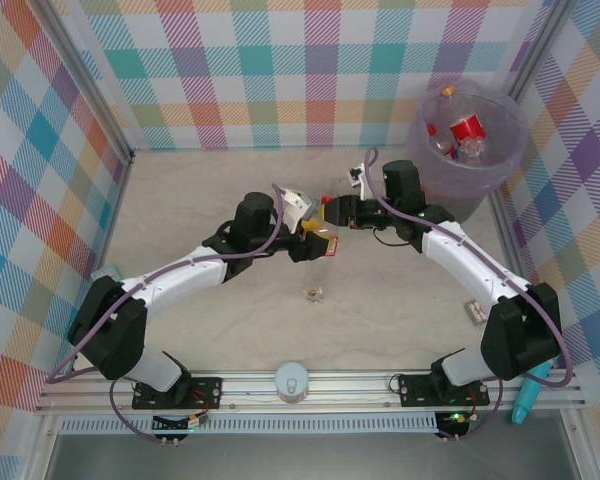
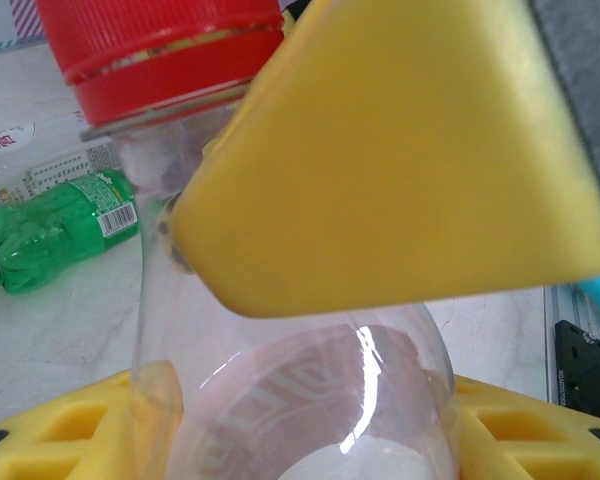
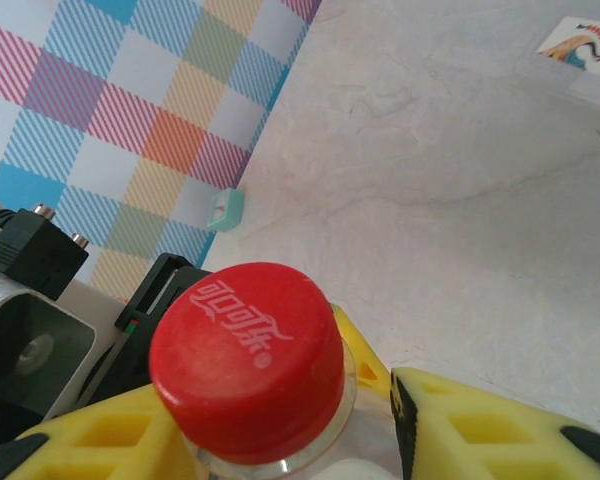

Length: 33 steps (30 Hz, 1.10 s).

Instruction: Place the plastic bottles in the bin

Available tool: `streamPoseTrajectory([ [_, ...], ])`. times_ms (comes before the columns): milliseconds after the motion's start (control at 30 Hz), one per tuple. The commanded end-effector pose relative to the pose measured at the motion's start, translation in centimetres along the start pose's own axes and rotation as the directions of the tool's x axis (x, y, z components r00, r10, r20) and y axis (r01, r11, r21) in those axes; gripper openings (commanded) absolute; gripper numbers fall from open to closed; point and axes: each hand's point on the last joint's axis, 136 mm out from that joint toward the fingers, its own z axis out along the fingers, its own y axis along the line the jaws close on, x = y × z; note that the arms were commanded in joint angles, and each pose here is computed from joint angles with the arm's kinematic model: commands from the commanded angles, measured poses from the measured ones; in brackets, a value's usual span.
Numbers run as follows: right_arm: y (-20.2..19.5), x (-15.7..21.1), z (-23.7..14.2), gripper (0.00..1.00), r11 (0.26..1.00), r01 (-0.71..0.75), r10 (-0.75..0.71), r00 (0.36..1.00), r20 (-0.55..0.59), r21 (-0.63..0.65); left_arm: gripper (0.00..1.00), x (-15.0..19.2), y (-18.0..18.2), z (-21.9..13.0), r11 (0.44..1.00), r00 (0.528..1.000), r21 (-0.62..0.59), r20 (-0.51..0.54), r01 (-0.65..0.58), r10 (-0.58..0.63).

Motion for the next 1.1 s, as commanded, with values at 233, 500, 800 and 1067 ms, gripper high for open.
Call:
streamPoseTrajectory([
  [233, 0.0, -1.1, -0.3, 0.38, 0.998, 0.03, -0.031, 0.999, 0.027, 0.051, 0.65, -3.4, 0.8, 0.3, 0.997, 0.994, -0.068, 0.1, -0.028, 0.035],
  [500, 0.8, -4.4, -2.8, 0.34, 0.974, 0.134, -0.154, 0.983, 0.099, 0.184, 1.0, -5.8, 0.8, -3.1, 0.987, 0.974, -0.162, 0.226, 0.018, 0.02],
  [800, 4.9, -14.6, -13.5, 0.32, 0.816, 0.24, -0.457, 0.824, 0.333, 0.526, 1.0, -4.0, 4.6, -8.8, 0.852, 0.95, -0.45, 0.272, 0.268, -0.155],
  [1067, 9.9, -23.7, -25.0, 0.32, 0.508, 0.127, -0.787, 0.471, 0.399, 0.852, 0.98, 0.6, 9.1, -10.5, 0.594, 0.815, -0.558, 0.391, 0.58, -0.428],
])
